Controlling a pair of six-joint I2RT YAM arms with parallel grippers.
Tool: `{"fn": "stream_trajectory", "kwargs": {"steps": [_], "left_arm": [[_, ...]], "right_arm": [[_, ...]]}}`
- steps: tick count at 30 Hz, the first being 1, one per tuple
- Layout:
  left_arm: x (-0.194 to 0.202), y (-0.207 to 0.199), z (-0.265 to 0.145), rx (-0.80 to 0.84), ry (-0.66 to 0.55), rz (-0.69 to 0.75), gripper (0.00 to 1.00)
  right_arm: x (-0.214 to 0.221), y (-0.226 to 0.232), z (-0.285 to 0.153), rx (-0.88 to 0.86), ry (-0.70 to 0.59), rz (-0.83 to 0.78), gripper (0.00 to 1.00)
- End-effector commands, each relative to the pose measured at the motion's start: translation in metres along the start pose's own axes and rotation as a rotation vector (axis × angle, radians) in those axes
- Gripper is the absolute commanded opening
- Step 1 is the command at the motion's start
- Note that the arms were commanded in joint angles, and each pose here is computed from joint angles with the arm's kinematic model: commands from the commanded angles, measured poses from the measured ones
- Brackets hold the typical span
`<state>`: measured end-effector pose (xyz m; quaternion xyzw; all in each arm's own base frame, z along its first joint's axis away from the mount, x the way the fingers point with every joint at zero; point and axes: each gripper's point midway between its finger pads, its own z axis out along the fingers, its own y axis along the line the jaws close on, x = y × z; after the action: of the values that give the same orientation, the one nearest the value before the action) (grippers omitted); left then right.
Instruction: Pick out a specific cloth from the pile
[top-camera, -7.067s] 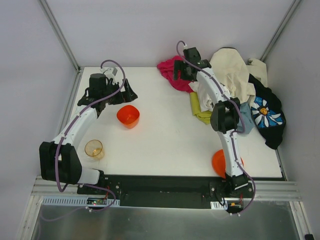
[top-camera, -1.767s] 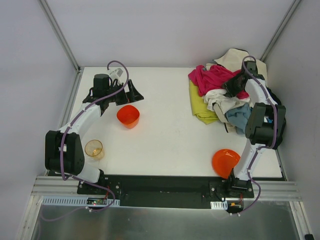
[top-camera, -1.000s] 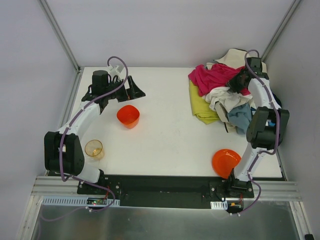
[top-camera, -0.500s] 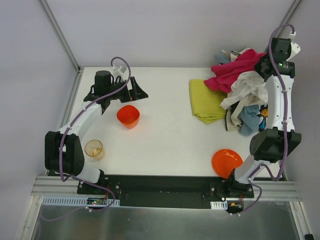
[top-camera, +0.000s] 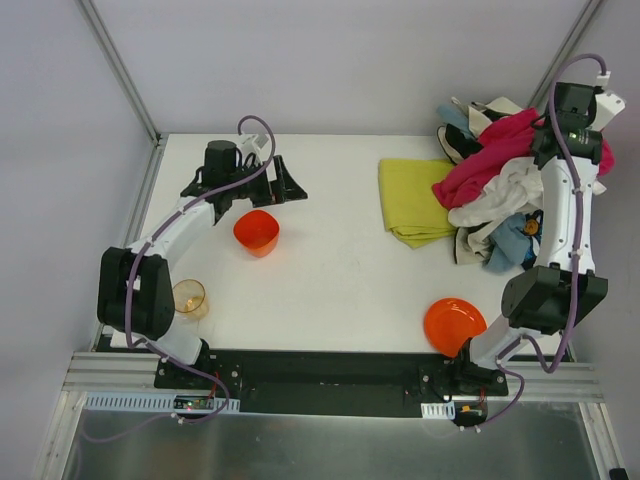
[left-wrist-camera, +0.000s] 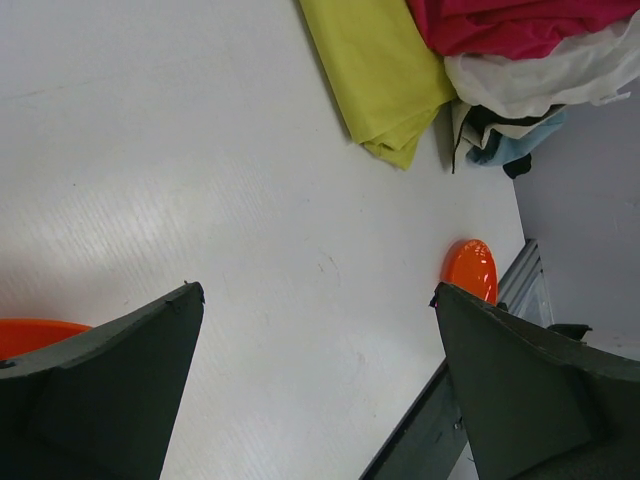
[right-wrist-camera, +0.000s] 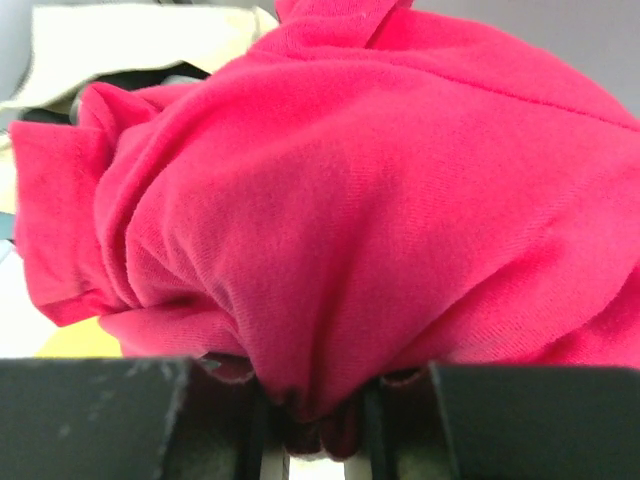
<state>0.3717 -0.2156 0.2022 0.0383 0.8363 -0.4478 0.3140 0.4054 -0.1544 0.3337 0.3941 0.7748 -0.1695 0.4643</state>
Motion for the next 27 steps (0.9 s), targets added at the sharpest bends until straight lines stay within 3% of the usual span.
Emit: {"fn": "stream_trajectory", "kwargs": {"steps": [1, 15, 20, 27], "left_arm": [[-0.009, -0.023, 0.005, 0.064, 0.001, 0.026, 0.99], [0.002, -0.017, 0.028, 0.041, 0.055, -0.079, 0.99], [0.002, -0.017, 0.025, 0.034, 0.045, -0.073, 0.99], [0.005, -0.012, 0.015, 0.024, 0.031, -0.066, 0.99]], "right_arm": [[0.017, -0.014, 0.011, 0.057, 0.031, -0.028, 0.01], [0.244, -0.017, 0.071, 0.074, 0.565, -0.231, 0.01], [0.279, -0.014, 0.085, 0.066, 0.693, -0.291, 0.01], [0.278, -0.002, 0.080, -0.047, 0.714, -0.291, 0.09]]}}
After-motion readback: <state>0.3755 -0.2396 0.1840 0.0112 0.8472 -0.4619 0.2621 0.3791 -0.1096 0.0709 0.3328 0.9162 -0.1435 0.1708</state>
